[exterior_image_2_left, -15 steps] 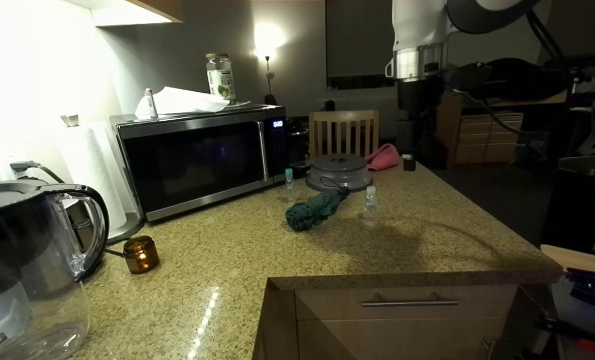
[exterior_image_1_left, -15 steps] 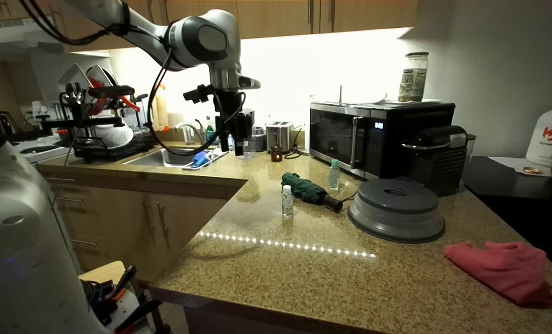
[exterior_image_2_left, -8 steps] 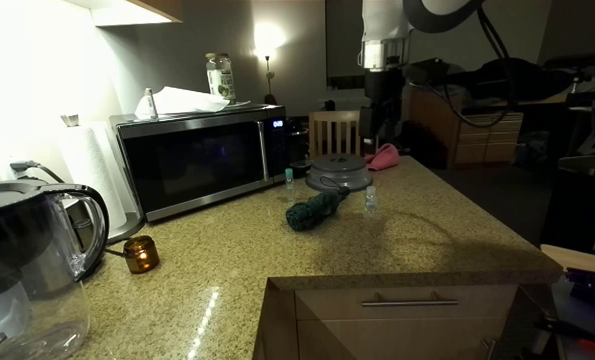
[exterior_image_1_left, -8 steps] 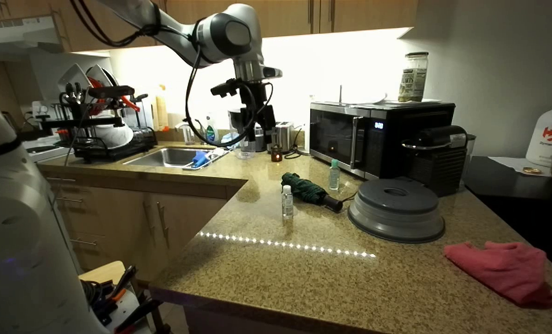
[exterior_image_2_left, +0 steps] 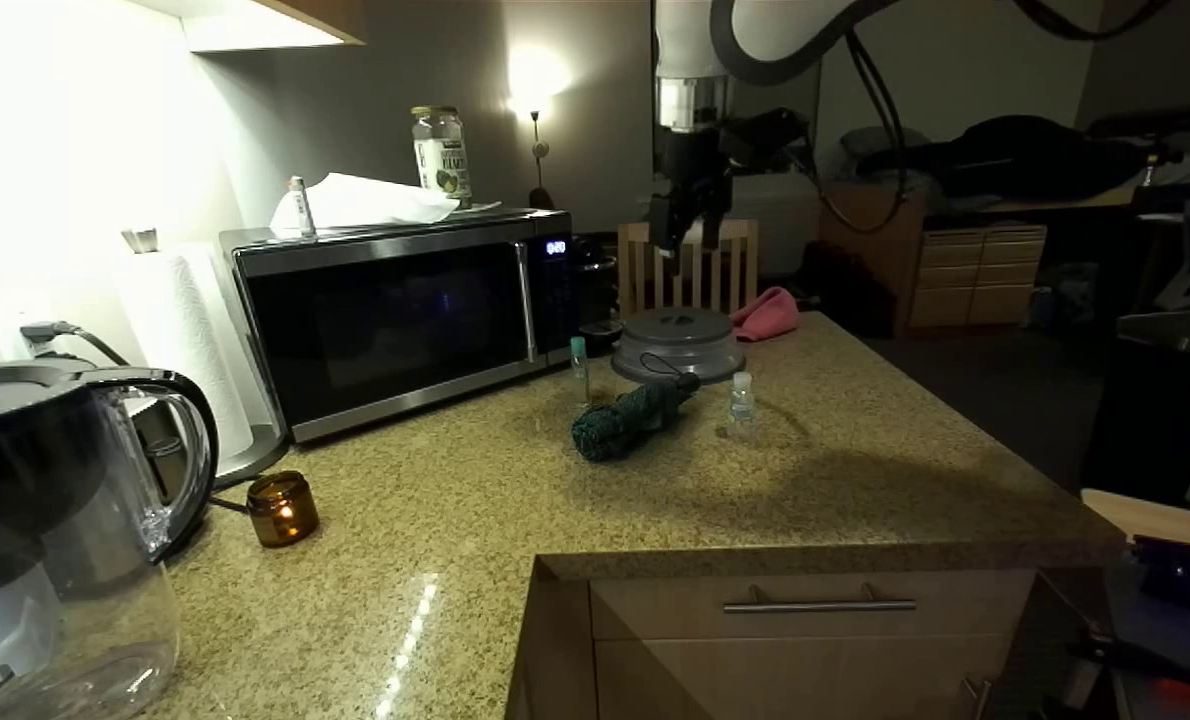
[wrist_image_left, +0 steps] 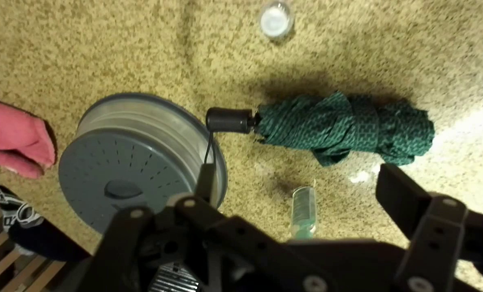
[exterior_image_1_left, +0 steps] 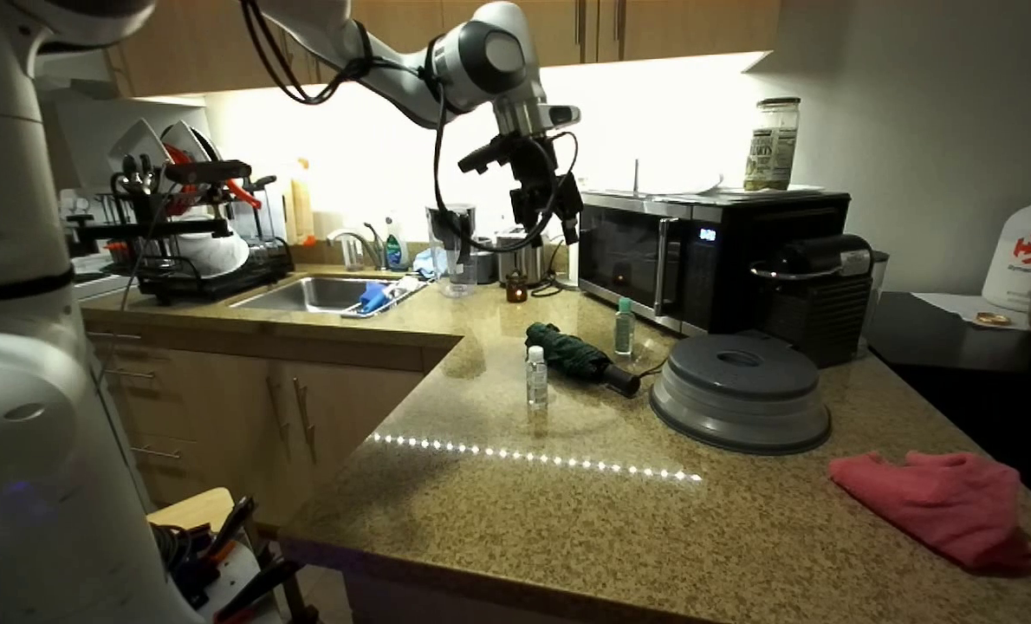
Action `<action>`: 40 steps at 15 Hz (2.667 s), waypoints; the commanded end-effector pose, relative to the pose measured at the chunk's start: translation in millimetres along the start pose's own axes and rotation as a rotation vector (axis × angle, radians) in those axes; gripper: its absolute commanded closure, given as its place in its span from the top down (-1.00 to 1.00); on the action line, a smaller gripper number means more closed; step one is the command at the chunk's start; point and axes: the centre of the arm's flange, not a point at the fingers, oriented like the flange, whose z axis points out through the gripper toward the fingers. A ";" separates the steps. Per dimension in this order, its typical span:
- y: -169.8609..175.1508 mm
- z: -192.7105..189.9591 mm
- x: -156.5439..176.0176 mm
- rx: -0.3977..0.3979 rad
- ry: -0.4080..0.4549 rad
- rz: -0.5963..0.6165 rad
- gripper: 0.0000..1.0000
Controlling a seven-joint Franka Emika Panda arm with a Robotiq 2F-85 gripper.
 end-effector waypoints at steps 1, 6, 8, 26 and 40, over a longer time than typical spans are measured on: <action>-7.9 7.8 64.1 -0.048 0.046 -0.044 1.00; -20.9 25.4 120.9 -0.018 0.094 -0.063 1.00; -24.4 32.1 136.3 -0.007 0.116 -0.072 1.00; -30.7 106.9 188.2 0.019 0.203 -0.095 1.00; -24.8 137.0 192.8 0.012 0.208 -0.083 1.00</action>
